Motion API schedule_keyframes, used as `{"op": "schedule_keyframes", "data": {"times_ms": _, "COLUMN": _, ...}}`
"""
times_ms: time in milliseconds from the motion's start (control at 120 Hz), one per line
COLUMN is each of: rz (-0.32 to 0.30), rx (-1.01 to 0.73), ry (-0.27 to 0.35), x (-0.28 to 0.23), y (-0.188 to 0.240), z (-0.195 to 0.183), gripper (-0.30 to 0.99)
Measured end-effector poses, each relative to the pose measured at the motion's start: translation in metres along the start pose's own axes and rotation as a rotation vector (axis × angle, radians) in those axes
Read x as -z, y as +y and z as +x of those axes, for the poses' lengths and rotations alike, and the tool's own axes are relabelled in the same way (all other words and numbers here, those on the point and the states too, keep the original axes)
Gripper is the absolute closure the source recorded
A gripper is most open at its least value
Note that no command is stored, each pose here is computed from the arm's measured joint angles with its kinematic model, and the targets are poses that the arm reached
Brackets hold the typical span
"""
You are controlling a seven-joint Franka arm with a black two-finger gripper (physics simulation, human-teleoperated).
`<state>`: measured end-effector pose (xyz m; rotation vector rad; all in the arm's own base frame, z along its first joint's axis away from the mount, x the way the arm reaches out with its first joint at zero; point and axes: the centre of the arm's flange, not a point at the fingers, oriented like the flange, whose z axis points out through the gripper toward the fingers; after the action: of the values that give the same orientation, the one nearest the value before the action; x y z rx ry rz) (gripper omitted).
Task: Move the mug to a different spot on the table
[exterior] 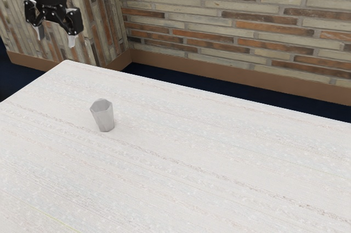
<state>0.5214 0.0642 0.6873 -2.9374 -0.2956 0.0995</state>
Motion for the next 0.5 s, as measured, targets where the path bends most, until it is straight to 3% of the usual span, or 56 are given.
{"op": "schedule_keyframes", "data": {"times_ms": 133, "rz": 0.003, "rx": -0.051, "ry": 0.057, "x": 0.000, "y": 0.039, "z": 0.005, "gripper": 0.00}}
{"op": "schedule_keyframes", "data": {"times_ms": 250, "rz": 0.006, "rx": -0.054, "ry": 0.073, "x": -0.032, "y": 0.068, "z": 0.043, "gripper": 0.00}}
{"op": "schedule_keyframes", "data": {"times_ms": 283, "rz": -0.012, "rx": 0.008, "ry": 0.053, "x": -0.053, "y": 0.052, "z": 0.061, "gripper": 0.00}}
{"op": "schedule_keyframes", "data": {"times_ms": 383, "rz": -0.085, "rx": 0.293, "ry": -0.016, "x": -0.114, "y": -0.049, "z": 0.095, "gripper": 0.00}}
{"op": "schedule_keyframes", "data": {"times_ms": 500, "rz": -0.110, "rx": 0.457, "ry": -0.073, "x": -0.173, "y": -0.082, "z": 0.129, "gripper": 0.00}}
